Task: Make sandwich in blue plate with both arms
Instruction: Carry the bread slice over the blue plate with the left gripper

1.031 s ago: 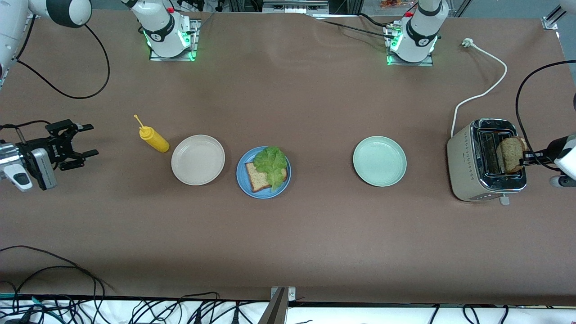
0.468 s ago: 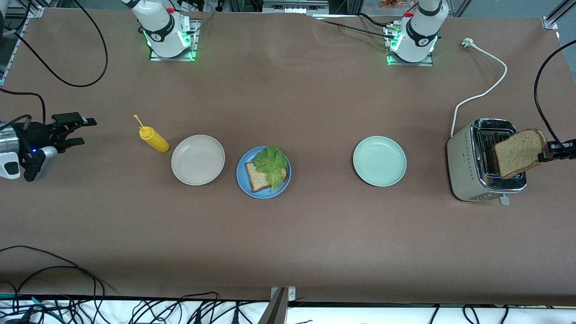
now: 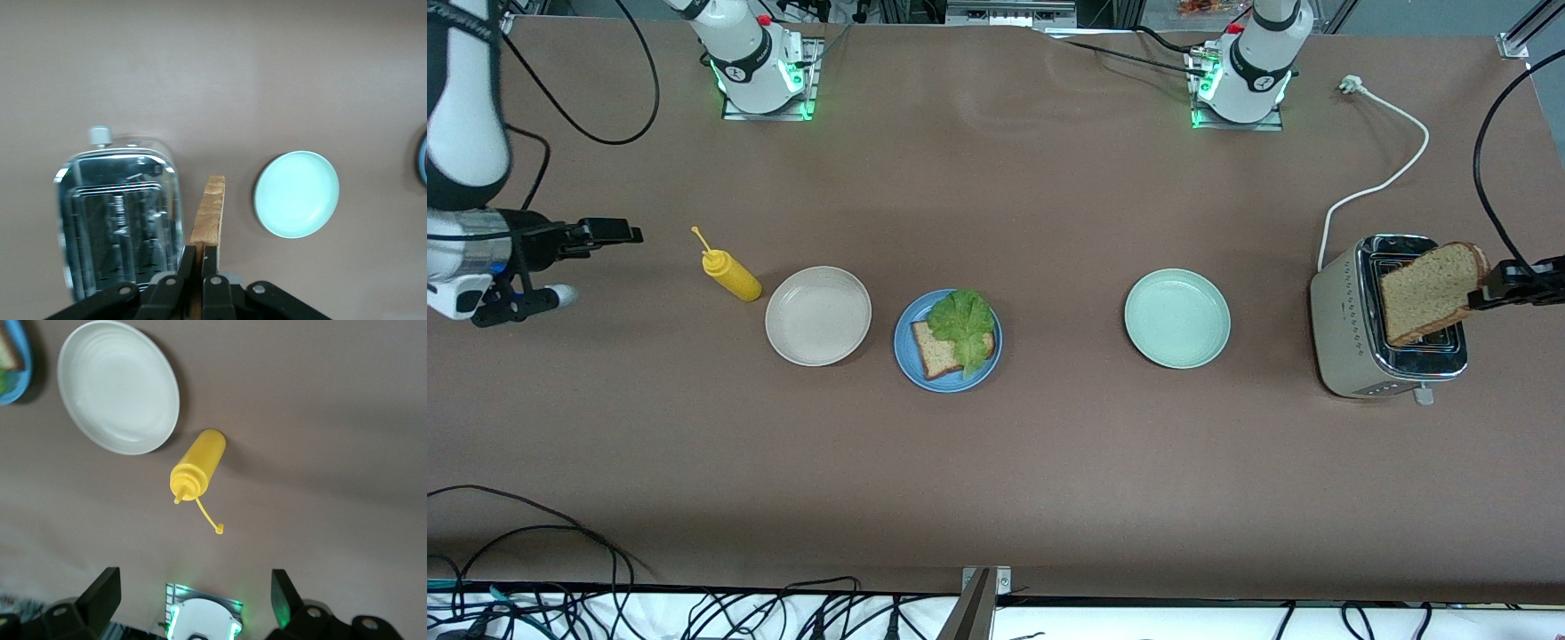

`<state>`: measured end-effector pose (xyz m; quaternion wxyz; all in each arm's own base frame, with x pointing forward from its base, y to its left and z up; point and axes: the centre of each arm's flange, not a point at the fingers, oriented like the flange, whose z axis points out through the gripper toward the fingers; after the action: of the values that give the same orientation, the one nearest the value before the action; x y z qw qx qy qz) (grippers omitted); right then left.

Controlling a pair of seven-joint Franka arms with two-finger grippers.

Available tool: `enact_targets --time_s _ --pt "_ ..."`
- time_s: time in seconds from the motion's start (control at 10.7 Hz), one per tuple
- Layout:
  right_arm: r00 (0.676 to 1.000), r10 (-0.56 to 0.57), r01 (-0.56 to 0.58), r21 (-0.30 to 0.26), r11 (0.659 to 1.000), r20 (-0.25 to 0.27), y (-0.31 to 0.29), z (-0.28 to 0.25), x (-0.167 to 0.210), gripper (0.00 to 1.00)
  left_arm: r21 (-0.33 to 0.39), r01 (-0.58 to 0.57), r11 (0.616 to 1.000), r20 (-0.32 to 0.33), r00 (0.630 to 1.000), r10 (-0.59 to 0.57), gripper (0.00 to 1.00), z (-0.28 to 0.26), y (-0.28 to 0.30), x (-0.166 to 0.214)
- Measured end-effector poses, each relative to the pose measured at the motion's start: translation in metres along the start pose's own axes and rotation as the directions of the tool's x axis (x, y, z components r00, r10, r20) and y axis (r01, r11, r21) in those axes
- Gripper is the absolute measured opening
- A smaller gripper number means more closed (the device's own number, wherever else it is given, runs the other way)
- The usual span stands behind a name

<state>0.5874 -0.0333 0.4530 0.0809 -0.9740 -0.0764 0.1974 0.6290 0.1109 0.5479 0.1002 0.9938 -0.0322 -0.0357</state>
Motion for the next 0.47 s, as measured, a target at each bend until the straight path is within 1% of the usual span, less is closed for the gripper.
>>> enact_targets --time_s 0.09,0.19,0.28,0.37,0.47 --pt "0.996 0.081 -0.082 -0.06 0.995 -0.024 -0.019 0.006 -0.001 1.0 -0.062 -0.002 0.998 0.01 1.0 0.003 0.08 0.005 0.024 0.004" --pt "0.988 0.134 -0.141 -0.104 0.985 -0.07 -0.035 0.014 -0.003 1.0 -0.124 0.033 0.992 0.029 0.999 -0.03 0.08 0.012 0.047 0.008" --pt "0.978 0.162 -0.178 -0.119 0.977 -0.13 -0.044 0.019 -0.007 1.0 -0.166 0.054 0.985 0.051 0.998 -0.046 0.08 0.021 0.07 0.013" --pt "0.966 0.174 -0.198 -0.115 0.973 -0.191 -0.046 0.016 -0.013 1.0 -0.191 0.076 0.979 0.083 0.995 -0.061 0.08 0.034 0.097 0.019" --pt "0.951 0.177 -0.209 -0.107 0.972 -0.252 -0.045 0.003 -0.021 1.0 -0.213 0.131 0.968 0.131 0.986 -0.105 0.08 0.049 0.129 0.025"
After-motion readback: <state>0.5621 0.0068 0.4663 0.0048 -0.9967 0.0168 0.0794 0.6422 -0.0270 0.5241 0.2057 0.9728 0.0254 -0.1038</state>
